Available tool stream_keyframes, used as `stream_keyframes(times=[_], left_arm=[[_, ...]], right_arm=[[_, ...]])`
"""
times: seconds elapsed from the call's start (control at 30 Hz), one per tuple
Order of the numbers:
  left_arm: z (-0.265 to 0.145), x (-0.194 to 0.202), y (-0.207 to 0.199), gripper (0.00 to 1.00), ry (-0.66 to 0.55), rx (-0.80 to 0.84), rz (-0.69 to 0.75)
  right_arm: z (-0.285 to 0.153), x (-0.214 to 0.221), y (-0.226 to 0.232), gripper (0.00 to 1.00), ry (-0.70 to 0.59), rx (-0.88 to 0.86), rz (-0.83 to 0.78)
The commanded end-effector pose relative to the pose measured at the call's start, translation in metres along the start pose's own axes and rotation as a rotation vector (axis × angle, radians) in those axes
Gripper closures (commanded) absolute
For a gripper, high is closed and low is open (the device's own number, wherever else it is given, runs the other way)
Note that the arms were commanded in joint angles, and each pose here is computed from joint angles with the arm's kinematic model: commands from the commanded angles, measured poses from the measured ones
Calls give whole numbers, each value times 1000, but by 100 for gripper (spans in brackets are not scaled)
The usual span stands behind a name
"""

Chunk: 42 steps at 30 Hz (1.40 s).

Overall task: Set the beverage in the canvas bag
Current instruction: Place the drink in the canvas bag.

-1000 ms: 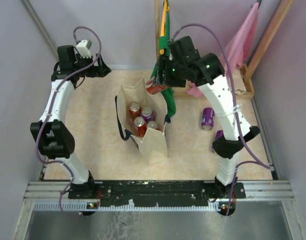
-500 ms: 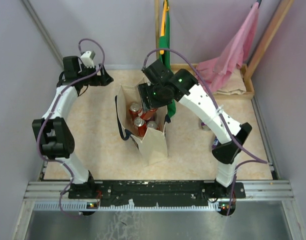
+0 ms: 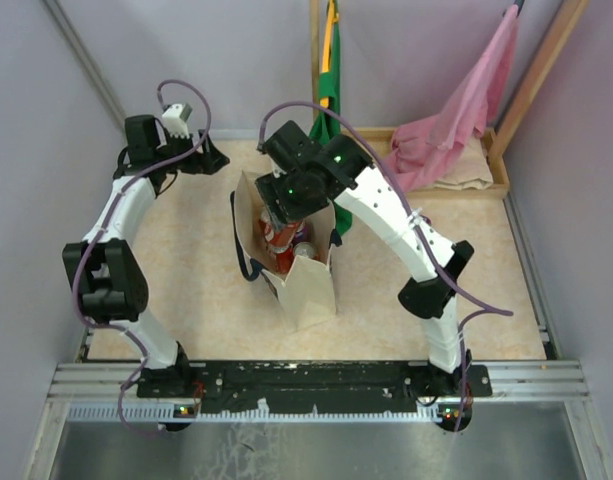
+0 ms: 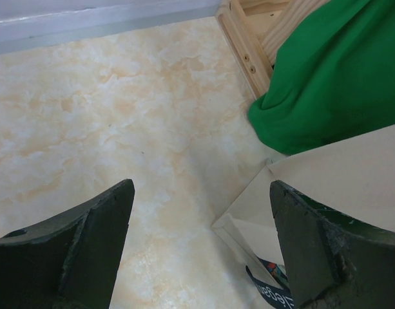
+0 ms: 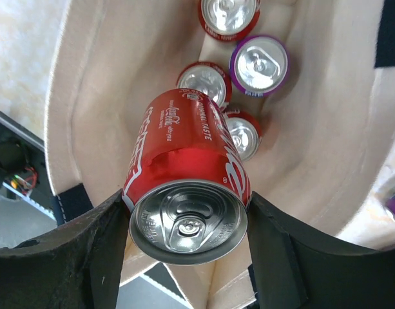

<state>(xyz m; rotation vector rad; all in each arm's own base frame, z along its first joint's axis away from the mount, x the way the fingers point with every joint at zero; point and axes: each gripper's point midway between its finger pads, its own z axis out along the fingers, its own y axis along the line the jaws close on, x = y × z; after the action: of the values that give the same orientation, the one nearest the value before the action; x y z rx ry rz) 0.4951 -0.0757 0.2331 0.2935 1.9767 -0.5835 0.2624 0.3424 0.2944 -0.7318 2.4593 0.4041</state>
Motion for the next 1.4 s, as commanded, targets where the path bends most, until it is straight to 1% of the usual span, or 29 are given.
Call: stream_keyframes(times=[0.0, 0.33, 0.6, 0.73, 0.9, 1.07, 1.37], left_arm=[[-8, -15, -16, 9, -55, 43, 42], [-14, -7, -23, 9, -74, 58, 52], [-19, -2, -33, 9, -77, 66, 68], [-24, -1, -35, 8, -81, 53, 69], [-30, 9, -36, 8, -66, 44, 62], [-34, 13, -39, 8, -64, 43, 67], [-34, 15, -38, 8, -58, 44, 72]], right_arm=[[-15, 1, 7, 100, -18, -23, -19], [-2, 29, 26, 100, 90, -33, -61], [21, 51, 29, 100, 178, 3, -114], [27, 58, 34, 100, 200, 6, -138], [33, 71, 38, 100, 242, 7, -174], [48, 82, 40, 100, 291, 20, -207], [81, 83, 41, 100, 295, 49, -254]])
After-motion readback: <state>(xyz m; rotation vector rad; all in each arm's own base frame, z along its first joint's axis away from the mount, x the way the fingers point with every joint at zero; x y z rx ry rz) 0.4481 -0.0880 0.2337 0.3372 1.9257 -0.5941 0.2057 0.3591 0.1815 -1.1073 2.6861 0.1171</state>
